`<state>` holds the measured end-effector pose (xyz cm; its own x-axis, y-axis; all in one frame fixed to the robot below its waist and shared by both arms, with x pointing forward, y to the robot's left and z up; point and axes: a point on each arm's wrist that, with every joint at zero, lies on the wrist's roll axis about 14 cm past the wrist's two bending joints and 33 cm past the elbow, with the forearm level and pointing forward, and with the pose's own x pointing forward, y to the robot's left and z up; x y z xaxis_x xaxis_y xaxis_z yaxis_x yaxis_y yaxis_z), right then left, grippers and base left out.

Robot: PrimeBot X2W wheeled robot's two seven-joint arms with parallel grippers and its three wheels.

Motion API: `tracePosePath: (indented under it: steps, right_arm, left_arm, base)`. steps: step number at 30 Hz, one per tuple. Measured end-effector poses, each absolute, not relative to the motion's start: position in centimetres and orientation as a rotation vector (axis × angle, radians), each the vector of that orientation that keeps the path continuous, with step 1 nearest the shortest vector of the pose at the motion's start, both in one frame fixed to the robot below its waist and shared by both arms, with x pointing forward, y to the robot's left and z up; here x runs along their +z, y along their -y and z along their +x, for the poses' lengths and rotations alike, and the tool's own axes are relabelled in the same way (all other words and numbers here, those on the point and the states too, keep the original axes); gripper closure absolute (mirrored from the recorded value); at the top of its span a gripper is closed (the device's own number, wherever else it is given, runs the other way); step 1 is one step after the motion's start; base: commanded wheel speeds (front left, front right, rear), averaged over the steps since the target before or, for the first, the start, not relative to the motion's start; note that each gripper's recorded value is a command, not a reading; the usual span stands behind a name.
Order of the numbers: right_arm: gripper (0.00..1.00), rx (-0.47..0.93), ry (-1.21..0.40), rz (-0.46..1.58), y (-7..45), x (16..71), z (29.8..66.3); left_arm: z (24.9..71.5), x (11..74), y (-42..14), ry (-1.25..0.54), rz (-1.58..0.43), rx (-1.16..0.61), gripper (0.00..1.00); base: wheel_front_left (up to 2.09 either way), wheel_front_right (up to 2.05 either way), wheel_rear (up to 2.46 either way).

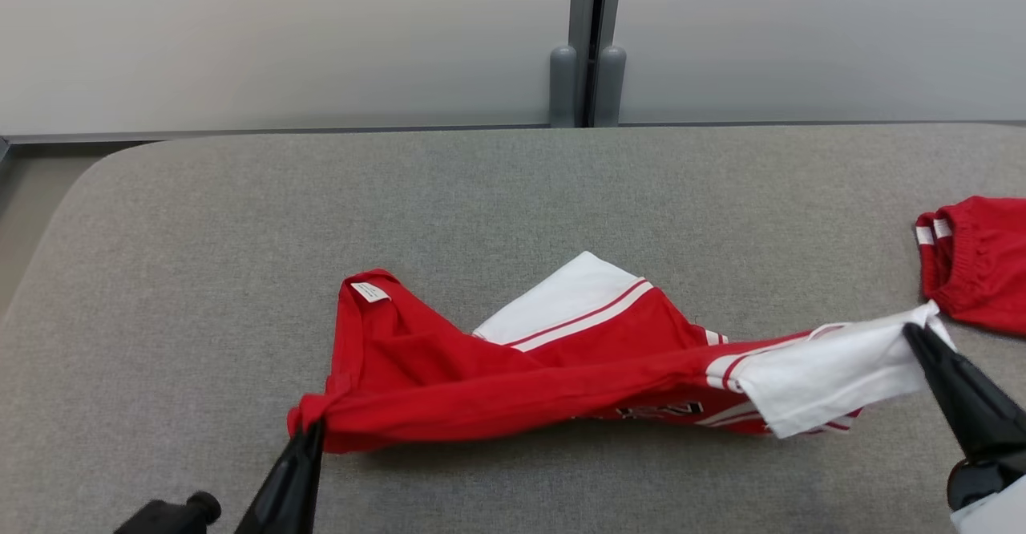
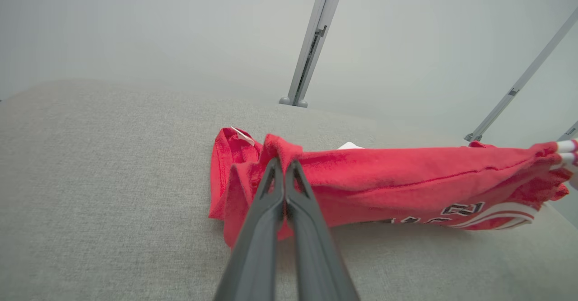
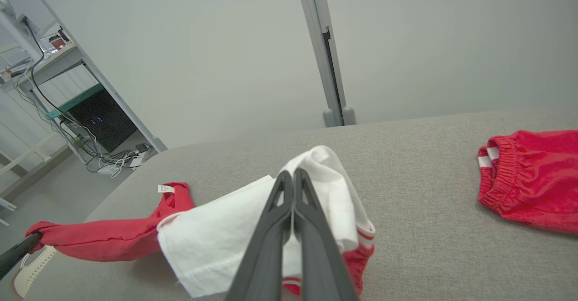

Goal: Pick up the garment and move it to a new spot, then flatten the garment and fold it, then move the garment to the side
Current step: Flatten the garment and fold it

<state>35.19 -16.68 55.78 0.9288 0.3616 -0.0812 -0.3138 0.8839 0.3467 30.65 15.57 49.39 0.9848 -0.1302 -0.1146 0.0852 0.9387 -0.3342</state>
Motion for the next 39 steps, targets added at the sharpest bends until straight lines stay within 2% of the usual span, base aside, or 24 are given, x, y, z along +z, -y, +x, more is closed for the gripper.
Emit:
tracePosePath:
  steps: [6, 11, 12, 16, 23, 30, 32, 35, 39]
  right_arm:
    - [1.0, 0.348, -0.038, 0.284, 17.9, 59.5, 38.8]
    - [1.0, 0.417, 0.014, 0.191, 16.5, 62.5, 45.0]
    - [1.0, 0.417, 0.014, 0.191, 16.5, 62.5, 45.0]
    - [1.0, 0.466, 0.031, 0.111, 14.5, 64.7, 51.3]
    - [1.0, 0.448, 0.118, 0.09, 10.7, 68.6, 62.3]
    - [1.0, 0.399, 0.329, 0.172, 7.8, 73.8, 68.5]
    - [1.0, 0.39, 0.345, 0.187, 7.4, 73.4, 69.6]
    - [1.0, 0.402, 0.327, 0.206, 6.2, 70.0, 71.5]
    - [1.0, 0.422, 0.229, 0.244, 5.5, 62.3, 71.3]
  left_arm:
    - [35.3, 53.8, -15.2, -0.018, -0.312, -0.189, 1.0]
    - [41.6, 57.4, -15.0, 0.042, -0.22, -0.286, 1.0]
    - [41.6, 57.4, -15.0, 0.042, -0.22, -0.286, 1.0]
    - [48.0, 60.3, -15.1, 0.068, -0.163, -0.328, 1.0]
    - [59.0, 62.1, -17.3, 0.034, -0.092, -0.262, 1.0]
    - [66.7, 65.9, -19.8, 0.163, -0.024, -0.131, 1.0]
    - [68.1, 66.1, -19.2, 0.203, -0.022, -0.131, 1.0]
    - [70.5, 63.8, -18.0, 0.235, -0.056, -0.14, 1.0]
    - [70.5, 55.3, -16.2, 0.106, -0.102, -0.171, 1.0]
  base:
    - [0.0, 0.0, 0.0]
    - [0.0, 0.0, 0.0]
    - [0.0, 0.0, 0.0]
    - [0.0, 0.0, 0.0]
    - [0.0, 0.0, 0.0]
    - [0.0, 0.0, 0.0]
    - [0.0, 0.0, 0.0]
    - [0.0, 0.0, 0.0]
    - [0.0, 0.0, 0.0]
